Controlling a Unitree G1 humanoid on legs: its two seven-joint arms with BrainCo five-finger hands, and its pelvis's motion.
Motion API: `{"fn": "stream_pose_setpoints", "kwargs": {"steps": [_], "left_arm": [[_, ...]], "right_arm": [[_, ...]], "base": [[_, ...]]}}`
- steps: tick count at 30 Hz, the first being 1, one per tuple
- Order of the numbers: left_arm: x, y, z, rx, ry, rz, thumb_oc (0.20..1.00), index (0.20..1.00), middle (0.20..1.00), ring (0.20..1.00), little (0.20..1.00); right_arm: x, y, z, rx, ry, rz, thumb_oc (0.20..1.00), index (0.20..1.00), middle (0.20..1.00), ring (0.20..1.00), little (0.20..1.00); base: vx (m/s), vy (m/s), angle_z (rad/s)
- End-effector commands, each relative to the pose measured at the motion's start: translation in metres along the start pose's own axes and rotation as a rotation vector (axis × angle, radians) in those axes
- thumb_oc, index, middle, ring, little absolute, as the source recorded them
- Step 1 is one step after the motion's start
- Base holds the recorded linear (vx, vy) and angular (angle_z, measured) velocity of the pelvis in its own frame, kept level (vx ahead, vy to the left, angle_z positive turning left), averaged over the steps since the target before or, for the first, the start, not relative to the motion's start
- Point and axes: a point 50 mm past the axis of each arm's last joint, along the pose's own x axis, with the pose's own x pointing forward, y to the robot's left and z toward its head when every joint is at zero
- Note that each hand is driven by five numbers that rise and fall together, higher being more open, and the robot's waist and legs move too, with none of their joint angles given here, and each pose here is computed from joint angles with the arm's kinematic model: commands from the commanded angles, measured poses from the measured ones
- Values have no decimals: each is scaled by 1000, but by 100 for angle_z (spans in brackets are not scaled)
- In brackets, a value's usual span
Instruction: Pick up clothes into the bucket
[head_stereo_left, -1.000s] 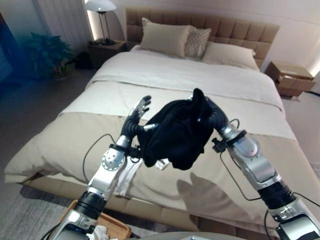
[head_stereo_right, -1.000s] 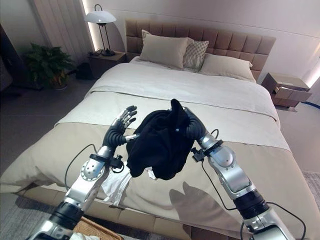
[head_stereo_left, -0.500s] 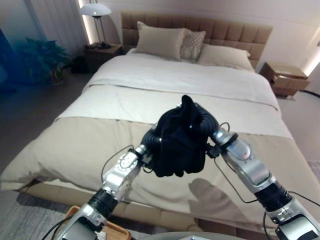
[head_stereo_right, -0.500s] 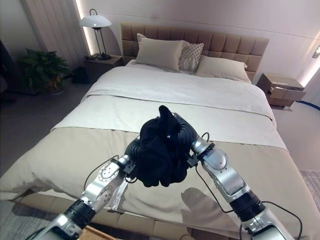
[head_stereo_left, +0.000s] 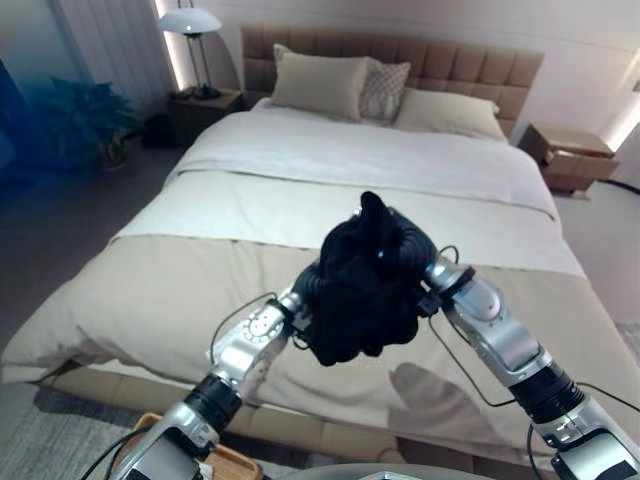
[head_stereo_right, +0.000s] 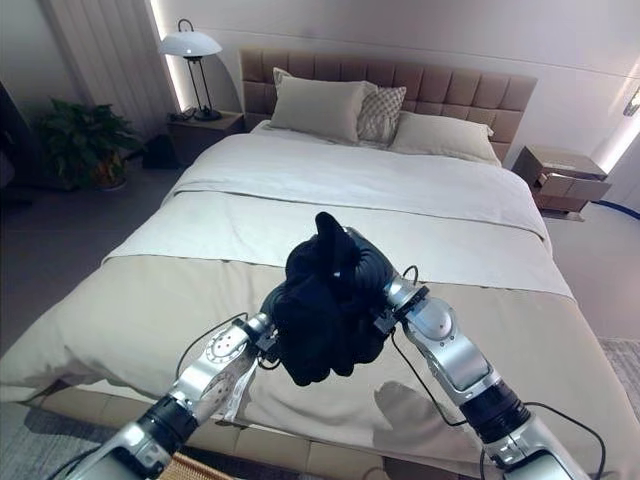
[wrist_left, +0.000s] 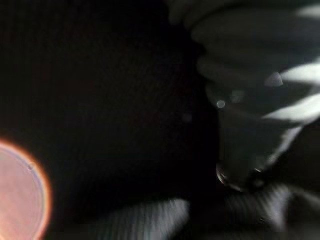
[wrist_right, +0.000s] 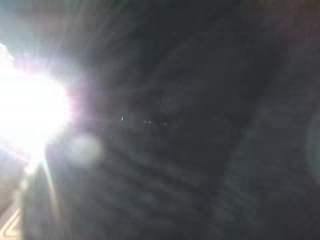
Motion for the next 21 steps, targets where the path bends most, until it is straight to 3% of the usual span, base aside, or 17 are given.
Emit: {"fn": "stream_pose_setpoints", "kwargs": {"steps": [1, 10, 13, 16, 21], "left_arm": [[20, -6, 6, 32, -20, -50, 200, 200, 200, 200, 200], [11, 5, 7, 10, -60, 30, 200, 200, 200, 200, 200], [8, 8, 9, -54, -95, 71, 200, 200, 200, 200, 200], [0, 12, 3, -237, -138, 132, 200, 200, 200, 200, 200], [-11, 20, 2, -352, -196, 205, 200, 200, 200, 200, 200]], "right_arm": [[27, -1, 62, 6, -335, 24, 200, 200, 200, 200, 200], [22, -6, 56, -6, -314, -24, 200, 200, 200, 200, 200], [20, -8, 52, 5, -306, -59, 1000, 1000, 1000, 1000, 1000], [17, -11, 47, 11, -291, -103, 1000, 1000, 1000, 1000, 1000], [10, -16, 44, 31, -294, -174, 1000, 1000, 1000, 1000, 1000]], "base": [[0, 0, 0], [0, 0, 0], [0, 0, 0], [0, 0, 0], [0, 0, 0]]}}
